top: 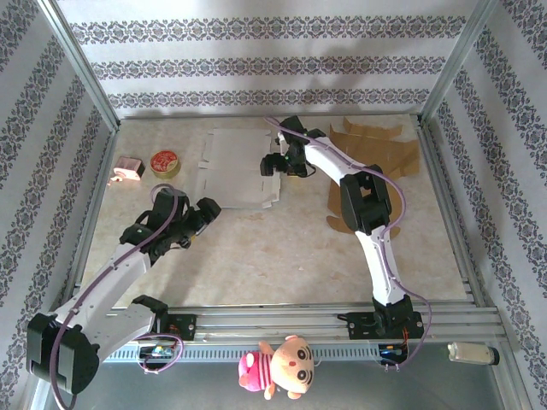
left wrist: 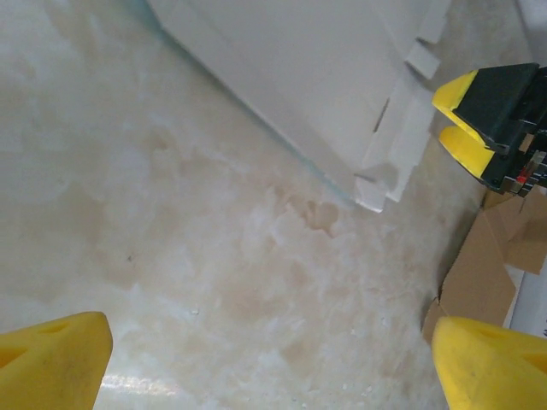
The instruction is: Fold the paper box
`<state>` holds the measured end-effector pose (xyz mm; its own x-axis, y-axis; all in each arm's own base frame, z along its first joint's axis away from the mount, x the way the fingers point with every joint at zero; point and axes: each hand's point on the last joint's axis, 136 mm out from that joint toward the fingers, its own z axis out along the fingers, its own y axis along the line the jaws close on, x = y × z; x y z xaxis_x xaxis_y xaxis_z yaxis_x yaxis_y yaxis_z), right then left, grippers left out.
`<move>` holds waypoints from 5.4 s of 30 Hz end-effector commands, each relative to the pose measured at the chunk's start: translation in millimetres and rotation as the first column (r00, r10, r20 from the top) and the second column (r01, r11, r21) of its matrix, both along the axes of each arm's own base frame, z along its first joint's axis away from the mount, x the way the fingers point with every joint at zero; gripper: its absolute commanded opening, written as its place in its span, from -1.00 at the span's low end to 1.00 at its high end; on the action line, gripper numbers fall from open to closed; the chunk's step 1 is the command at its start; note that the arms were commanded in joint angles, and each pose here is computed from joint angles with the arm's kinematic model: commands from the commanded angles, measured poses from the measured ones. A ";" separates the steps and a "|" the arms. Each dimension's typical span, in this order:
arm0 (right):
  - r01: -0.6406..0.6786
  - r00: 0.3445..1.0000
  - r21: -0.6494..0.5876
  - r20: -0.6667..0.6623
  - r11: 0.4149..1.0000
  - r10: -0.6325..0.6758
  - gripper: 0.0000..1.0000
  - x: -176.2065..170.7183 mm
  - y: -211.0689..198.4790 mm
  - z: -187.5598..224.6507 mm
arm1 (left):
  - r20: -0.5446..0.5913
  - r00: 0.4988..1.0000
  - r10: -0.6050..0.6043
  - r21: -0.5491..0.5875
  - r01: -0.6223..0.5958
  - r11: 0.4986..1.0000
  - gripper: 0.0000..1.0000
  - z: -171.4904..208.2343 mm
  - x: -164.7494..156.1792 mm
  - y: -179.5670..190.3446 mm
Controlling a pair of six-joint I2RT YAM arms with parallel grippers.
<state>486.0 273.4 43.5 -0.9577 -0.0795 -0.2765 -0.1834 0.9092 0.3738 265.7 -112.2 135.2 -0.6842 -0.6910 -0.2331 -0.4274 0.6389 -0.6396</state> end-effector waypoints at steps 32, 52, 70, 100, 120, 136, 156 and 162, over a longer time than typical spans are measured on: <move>0.259 0.966 0.438 -0.135 0.861 -0.221 -0.98 -101.9 20.8 39.9 | -0.140 0.947 0.289 -0.259 -0.317 0.912 0.41 -99.6 31.5 -3.6; 0.370 0.929 0.427 -0.186 0.825 -0.321 -0.96 -155.2 24.3 32.9 | -0.037 0.936 0.349 -0.412 -0.333 0.848 -0.51 -74.1 52.4 -7.2; 0.017 0.843 0.173 0.527 0.985 -0.107 0.58 -194.2 -54.2 166.4 | 0.264 0.928 -0.263 0.055 0.257 0.965 -1.00 51.3 60.7 -14.3; -0.692 -0.189 -0.553 0.759 0.464 0.623 -0.47 -152.9 24.9 318.8 | 0.117 0.226 -0.967 0.724 0.647 0.239 -1.00 157.8 15.3 -86.9; 0.065 0.794 0.441 0.521 0.895 -0.314 -1.00 -95.2 -51.0 290.9 | 0.467 0.820 -0.330 0.357 0.166 0.919 0.45 238.1 58.7 51.5; 0.063 0.940 0.340 0.295 0.938 -0.170 -1.00 -78.2 -57.0 121.0 | -0.014 0.929 -0.369 0.219 0.363 0.906 0.45 48.4 109.7 69.8; 0.033 0.957 0.317 0.264 0.948 -0.121 -1.00 -67.8 -60.3 96.5 | 0.008 0.786 -0.619 0.108 0.614 0.782 0.32 -78.3 181.2 -0.5; 0.048 0.960 0.308 0.248 0.950 -0.129 -1.00 -65.3 -61.0 88.6 | 0.070 0.749 -0.659 0.007 0.660 0.751 -0.27 -74.7 172.5 -18.0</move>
<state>410.6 210.9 124.5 -0.8618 0.1285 -0.4908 -0.2093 0.7912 0.5746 434.9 -112.7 52.0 -0.9603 -0.1163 -0.2534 0.0625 0.7959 -0.6022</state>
